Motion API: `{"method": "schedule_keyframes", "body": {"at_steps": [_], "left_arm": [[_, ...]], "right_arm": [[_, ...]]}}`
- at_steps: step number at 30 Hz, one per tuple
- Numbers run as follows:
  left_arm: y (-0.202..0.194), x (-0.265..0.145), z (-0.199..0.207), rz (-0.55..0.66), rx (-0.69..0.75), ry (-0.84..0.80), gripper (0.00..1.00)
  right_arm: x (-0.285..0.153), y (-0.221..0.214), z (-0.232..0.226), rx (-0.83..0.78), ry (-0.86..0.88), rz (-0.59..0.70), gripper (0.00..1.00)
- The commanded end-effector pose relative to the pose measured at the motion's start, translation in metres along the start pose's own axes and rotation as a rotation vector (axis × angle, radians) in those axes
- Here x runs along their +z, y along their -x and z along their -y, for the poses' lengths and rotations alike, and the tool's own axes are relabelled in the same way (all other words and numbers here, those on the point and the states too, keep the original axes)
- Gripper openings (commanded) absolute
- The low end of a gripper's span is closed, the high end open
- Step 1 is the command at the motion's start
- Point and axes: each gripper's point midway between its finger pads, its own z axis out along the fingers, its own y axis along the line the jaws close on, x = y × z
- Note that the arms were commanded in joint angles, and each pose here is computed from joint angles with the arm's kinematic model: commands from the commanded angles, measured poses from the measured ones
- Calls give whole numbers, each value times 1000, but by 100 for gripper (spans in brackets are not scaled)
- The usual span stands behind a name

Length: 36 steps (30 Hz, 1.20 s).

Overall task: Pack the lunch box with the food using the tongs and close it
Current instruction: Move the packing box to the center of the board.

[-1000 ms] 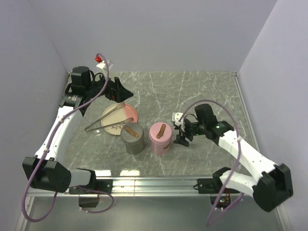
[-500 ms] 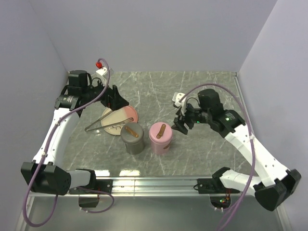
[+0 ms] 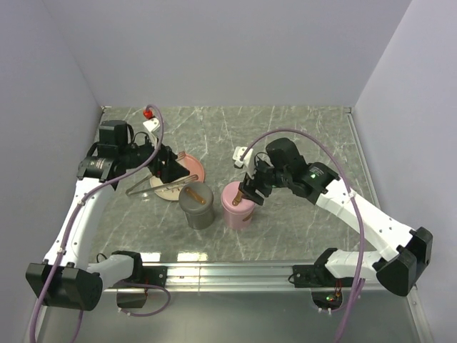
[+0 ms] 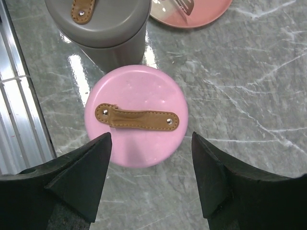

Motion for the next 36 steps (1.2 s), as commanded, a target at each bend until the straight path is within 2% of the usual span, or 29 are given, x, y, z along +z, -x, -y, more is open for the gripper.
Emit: {"method": "schedule_keyframes", "body": {"at_steps": [1,12,15,19,21,26,28,31,36], "left_arm": [[9,-4,6,29,56,-17,96],[-10,-10,15,-88,117,-91,93],[-23,-15,24,-139,177,-132,93],[-60,-24,29,-231,357,-197,93],[-72,-27,31,-236,414,-191,92],[-69,-15,22,-189,576,-125,82],[-70,-4,30,-215,616,-163,82],[-78,11,34,-294,618,-193,80],[-74,28,36,-300,618,-189,77]], "right_arm": [[1,19,2,-64,-27,43,74],[28,-14,-9,-76,13,-49,72],[35,-22,-10,-66,17,-70,71],[39,-28,-13,-51,26,-74,69],[40,-33,-16,-43,33,-82,69],[39,-35,-20,-30,50,-79,69],[39,-35,-22,-33,63,-79,69],[39,-37,-25,-24,73,-80,69],[35,-33,-28,9,91,-58,68]]}}
